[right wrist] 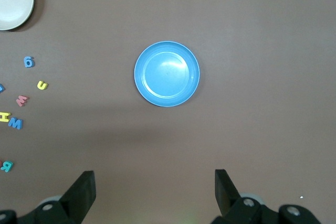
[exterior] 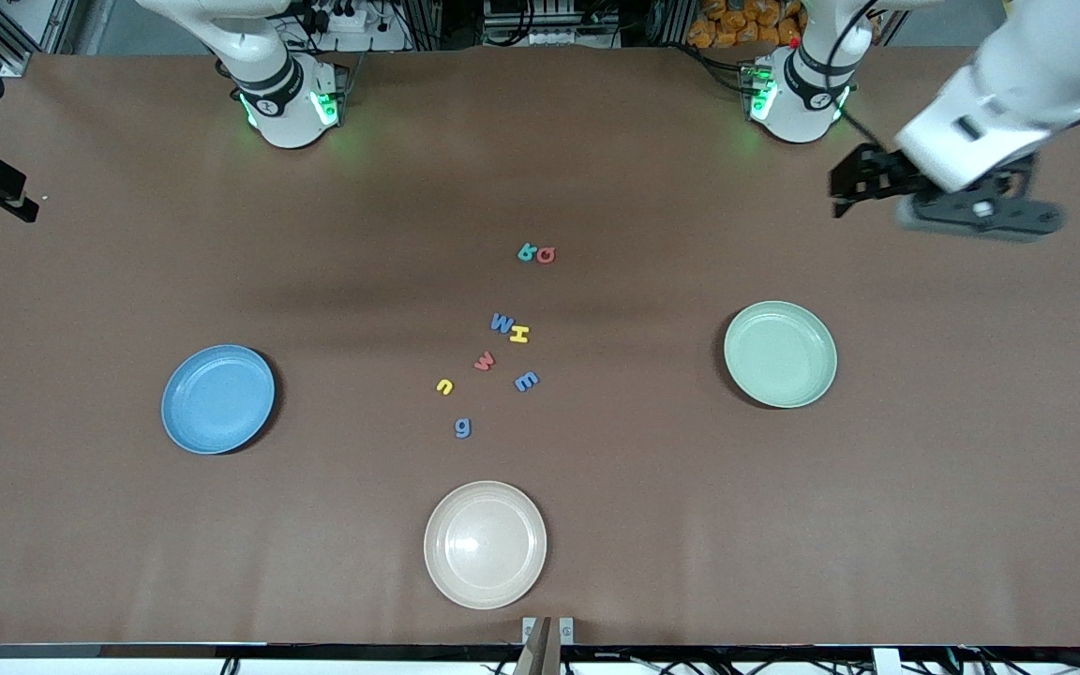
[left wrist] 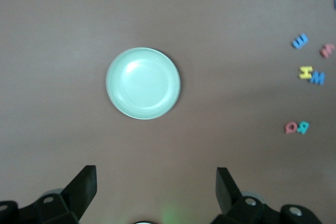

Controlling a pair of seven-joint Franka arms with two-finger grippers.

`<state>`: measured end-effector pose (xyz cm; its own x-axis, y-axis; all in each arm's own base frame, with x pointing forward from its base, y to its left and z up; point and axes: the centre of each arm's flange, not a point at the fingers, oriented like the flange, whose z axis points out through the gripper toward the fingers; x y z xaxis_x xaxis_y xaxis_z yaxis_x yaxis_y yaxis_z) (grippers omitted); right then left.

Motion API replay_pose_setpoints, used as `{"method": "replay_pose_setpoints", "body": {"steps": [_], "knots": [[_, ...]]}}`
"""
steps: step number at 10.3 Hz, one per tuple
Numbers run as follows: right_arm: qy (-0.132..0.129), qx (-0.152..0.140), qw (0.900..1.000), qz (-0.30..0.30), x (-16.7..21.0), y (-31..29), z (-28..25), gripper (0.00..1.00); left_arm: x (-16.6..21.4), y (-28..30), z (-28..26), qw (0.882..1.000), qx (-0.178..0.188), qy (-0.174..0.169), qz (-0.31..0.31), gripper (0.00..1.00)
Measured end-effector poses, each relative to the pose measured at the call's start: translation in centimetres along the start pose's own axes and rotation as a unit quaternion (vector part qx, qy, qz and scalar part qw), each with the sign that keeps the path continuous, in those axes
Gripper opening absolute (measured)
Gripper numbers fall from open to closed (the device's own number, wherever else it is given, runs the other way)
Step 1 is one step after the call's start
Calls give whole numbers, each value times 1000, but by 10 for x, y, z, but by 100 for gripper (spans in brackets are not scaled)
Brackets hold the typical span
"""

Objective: Sort upper and lower case letters into plates
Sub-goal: 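Reach the left gripper over the pink foam Q among the letters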

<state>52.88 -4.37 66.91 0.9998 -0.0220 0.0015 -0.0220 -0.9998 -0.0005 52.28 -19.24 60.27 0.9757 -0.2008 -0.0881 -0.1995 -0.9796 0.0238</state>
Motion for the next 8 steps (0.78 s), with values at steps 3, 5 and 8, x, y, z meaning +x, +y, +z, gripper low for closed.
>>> {"method": "replay_pose_setpoints", "body": {"steps": [3,5,8], "knots": [[-5,-1,1000,4,10,5,13,100,10,95,59,999,-2,-48,15,100],[-6,-2,1000,9,21,11,26,100,4,169,93,998,-2,-56,-22,100],[-22,-3,999,27,44,34,63,100,0,243,154,988,2,-73,-136,100]]}}
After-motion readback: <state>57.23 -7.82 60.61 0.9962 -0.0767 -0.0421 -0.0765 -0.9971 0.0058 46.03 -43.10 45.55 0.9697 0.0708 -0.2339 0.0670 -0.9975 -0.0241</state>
